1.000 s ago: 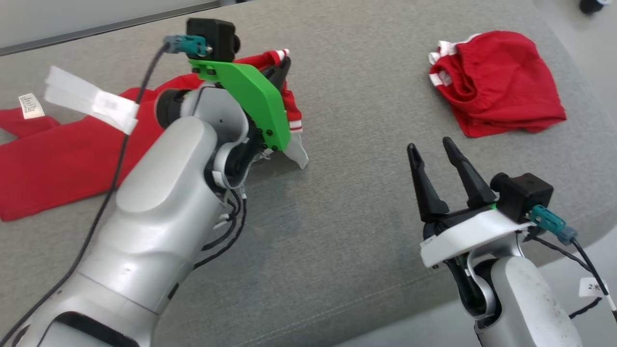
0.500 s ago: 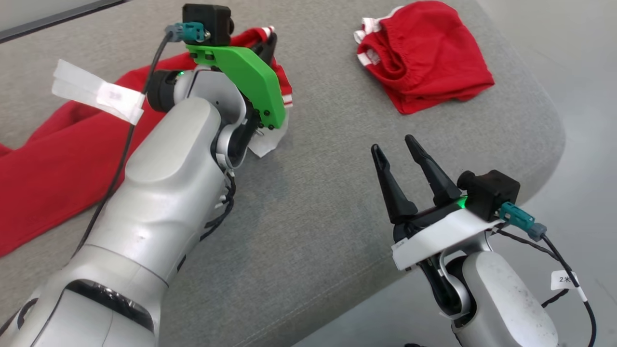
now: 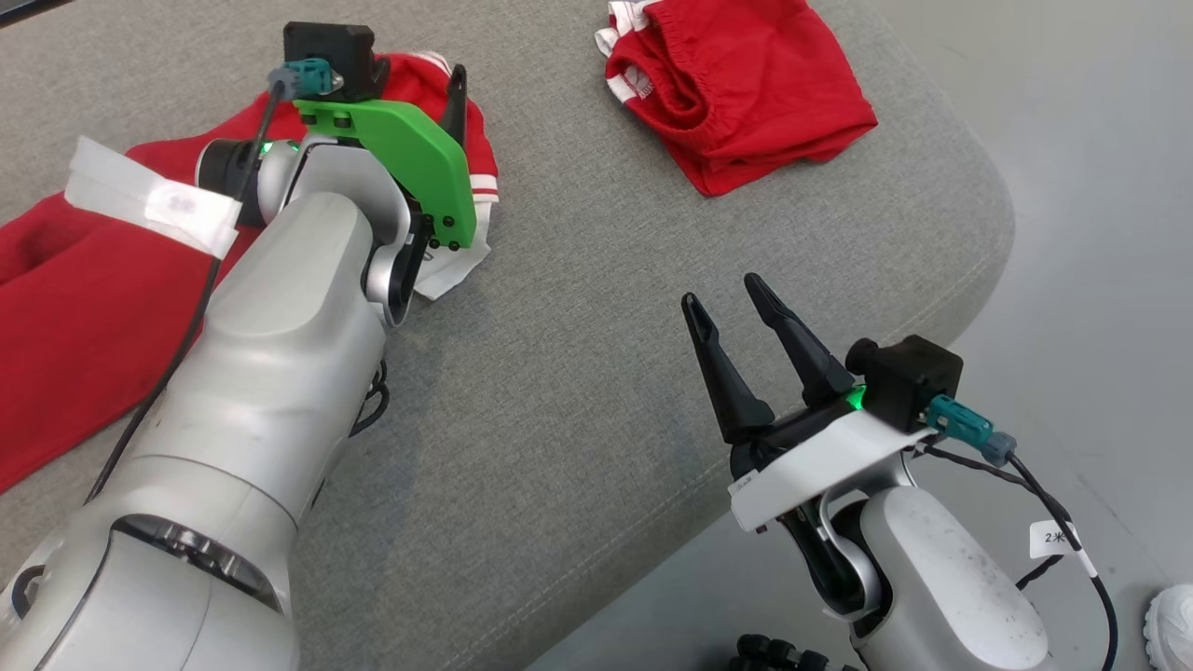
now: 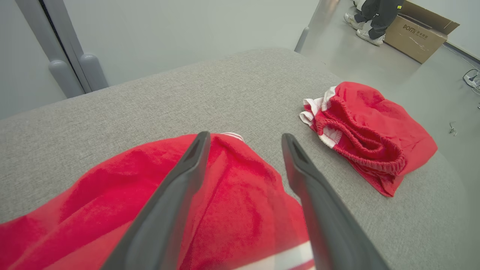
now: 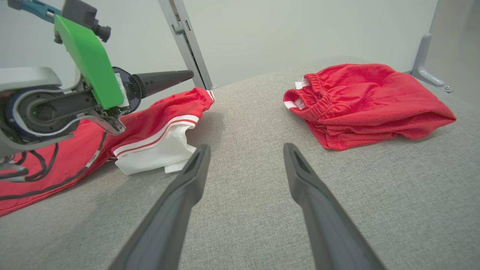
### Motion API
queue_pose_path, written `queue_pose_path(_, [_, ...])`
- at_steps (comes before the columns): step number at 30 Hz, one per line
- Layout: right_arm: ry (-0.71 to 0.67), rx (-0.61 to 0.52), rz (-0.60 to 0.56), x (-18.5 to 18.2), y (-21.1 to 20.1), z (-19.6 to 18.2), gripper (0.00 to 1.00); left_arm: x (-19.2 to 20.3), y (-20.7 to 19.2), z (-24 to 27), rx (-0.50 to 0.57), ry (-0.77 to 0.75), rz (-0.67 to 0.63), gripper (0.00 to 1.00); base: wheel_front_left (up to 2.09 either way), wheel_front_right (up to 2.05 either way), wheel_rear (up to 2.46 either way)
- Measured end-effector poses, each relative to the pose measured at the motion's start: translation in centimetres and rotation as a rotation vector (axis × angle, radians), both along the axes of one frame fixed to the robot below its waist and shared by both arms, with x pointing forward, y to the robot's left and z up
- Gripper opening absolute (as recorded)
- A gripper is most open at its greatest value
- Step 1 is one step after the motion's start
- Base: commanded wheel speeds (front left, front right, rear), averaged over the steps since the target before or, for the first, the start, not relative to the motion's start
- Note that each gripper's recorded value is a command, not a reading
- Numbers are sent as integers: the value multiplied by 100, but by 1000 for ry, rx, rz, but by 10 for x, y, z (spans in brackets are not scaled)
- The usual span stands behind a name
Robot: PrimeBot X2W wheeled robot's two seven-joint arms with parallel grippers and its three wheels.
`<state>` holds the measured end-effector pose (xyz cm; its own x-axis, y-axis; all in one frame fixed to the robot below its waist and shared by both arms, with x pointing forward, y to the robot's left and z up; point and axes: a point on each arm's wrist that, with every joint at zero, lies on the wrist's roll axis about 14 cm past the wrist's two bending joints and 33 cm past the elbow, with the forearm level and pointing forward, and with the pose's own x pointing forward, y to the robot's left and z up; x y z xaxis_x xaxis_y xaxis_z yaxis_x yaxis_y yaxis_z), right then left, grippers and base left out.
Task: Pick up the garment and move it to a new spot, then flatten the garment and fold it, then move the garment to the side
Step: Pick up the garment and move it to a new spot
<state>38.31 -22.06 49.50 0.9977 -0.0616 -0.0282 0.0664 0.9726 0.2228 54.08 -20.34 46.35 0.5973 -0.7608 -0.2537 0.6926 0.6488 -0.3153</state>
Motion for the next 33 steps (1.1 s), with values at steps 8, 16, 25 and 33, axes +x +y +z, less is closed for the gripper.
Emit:
queue_pose_path(8, [13, 16, 20, 6, 6, -8, 100, -6, 7, 16, -22, -75, -45, 100, 0, 0, 0])
queue_pose_path(16, [45, 34, 38, 14, 12, -22, 100, -51, 26, 29, -127, -107, -68, 100, 0, 0, 0])
queue_pose_path(25, [113, 42, 73, 30, 24, -42, 100, -95, 93, 2, -88, -64, 86, 100, 0, 0, 0])
queue_pose_path(33, [179, 54, 114, 54, 41, -57, 100, -104, 192, 14, -120, -85, 388, 100, 0, 0, 0])
